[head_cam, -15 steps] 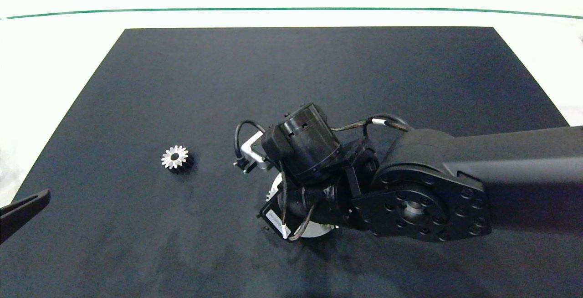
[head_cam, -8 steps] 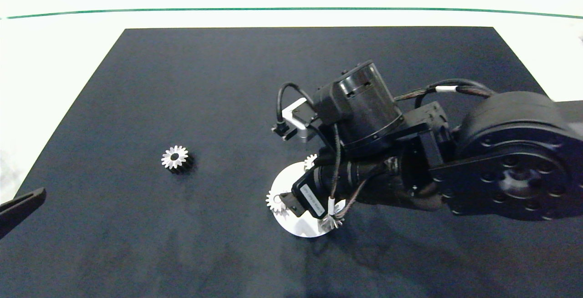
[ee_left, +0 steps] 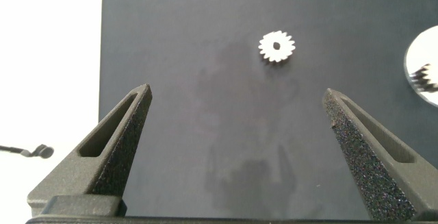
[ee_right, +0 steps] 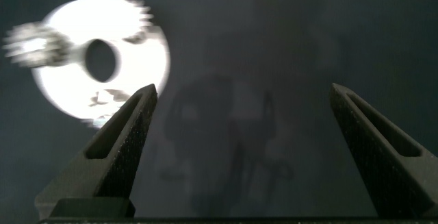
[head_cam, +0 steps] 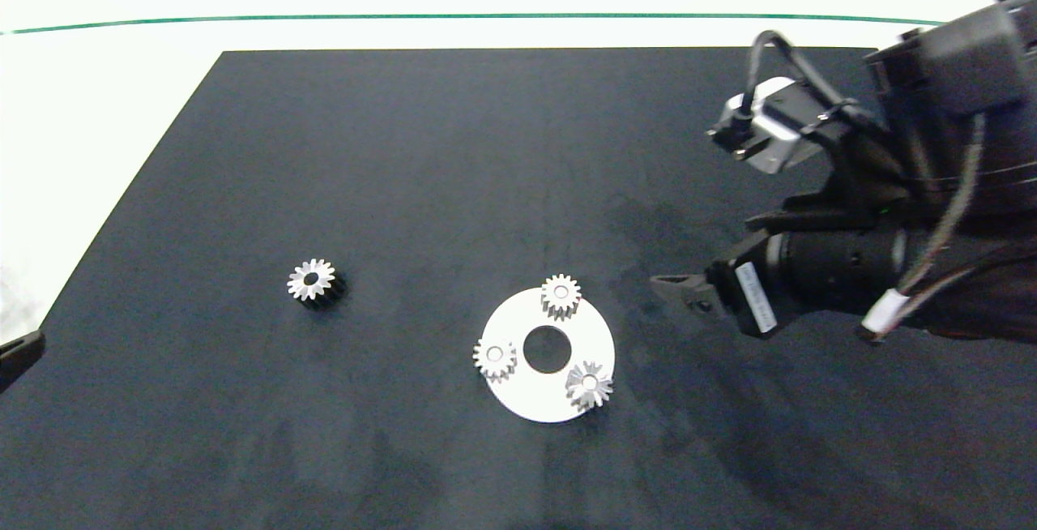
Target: Remove an incorrectly installed larger gear and replace it with the correct smaller gear
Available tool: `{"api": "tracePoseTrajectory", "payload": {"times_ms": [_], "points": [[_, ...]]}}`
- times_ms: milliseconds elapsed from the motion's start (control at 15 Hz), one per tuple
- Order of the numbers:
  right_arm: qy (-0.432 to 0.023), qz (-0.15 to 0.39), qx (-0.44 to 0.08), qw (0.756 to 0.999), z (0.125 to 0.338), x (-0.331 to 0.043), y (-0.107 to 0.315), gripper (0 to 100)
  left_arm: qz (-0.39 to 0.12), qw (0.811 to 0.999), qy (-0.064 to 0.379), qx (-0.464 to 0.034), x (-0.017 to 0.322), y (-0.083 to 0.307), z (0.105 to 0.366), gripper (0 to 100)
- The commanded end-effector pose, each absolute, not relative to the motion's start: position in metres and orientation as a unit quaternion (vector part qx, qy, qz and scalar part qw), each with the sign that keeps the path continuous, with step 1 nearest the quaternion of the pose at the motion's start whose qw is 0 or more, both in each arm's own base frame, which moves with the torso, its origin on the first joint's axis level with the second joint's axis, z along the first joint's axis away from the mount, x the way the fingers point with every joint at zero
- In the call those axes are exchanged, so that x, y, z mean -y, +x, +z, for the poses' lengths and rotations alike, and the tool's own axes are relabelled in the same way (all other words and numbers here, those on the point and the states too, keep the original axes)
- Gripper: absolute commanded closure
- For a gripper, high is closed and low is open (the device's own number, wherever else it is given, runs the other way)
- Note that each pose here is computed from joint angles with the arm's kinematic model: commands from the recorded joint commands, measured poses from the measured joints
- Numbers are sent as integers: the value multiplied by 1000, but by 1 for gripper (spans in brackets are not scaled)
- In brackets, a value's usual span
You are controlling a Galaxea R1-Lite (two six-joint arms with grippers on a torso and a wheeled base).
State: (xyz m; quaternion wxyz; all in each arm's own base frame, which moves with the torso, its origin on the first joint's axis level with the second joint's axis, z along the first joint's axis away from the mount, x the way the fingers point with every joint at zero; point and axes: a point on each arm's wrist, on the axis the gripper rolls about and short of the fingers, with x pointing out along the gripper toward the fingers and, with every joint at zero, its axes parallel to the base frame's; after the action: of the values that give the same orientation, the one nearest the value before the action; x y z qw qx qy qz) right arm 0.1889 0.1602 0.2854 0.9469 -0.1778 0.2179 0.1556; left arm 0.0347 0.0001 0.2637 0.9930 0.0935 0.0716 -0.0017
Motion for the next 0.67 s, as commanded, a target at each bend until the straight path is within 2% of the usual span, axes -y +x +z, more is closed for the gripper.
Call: {"api": "tracePoseTrajectory", "payload": {"times_ms": [67, 200, 333, 533, 667], "points": [[-127, 31, -179, 975, 313, -70, 145, 0, 33, 993, 93, -66, -2, 25, 259, 0], [-103, -40, -160, 981, 323, -33, 112, 0, 58, 992, 92, -69, -3, 22, 254, 0], [-85, -107, -140, 981, 325, -7, 73, 0, 79, 989, 95, -80, -3, 18, 245, 0], [-70, -186, -76, 977, 328, 9, 10, 0, 99, 988, 95, -67, -1, 2, 233, 0], [-63, -216, -36, 974, 326, 11, -24, 0, 110, 988, 96, -50, 2, -13, 230, 0]]}}
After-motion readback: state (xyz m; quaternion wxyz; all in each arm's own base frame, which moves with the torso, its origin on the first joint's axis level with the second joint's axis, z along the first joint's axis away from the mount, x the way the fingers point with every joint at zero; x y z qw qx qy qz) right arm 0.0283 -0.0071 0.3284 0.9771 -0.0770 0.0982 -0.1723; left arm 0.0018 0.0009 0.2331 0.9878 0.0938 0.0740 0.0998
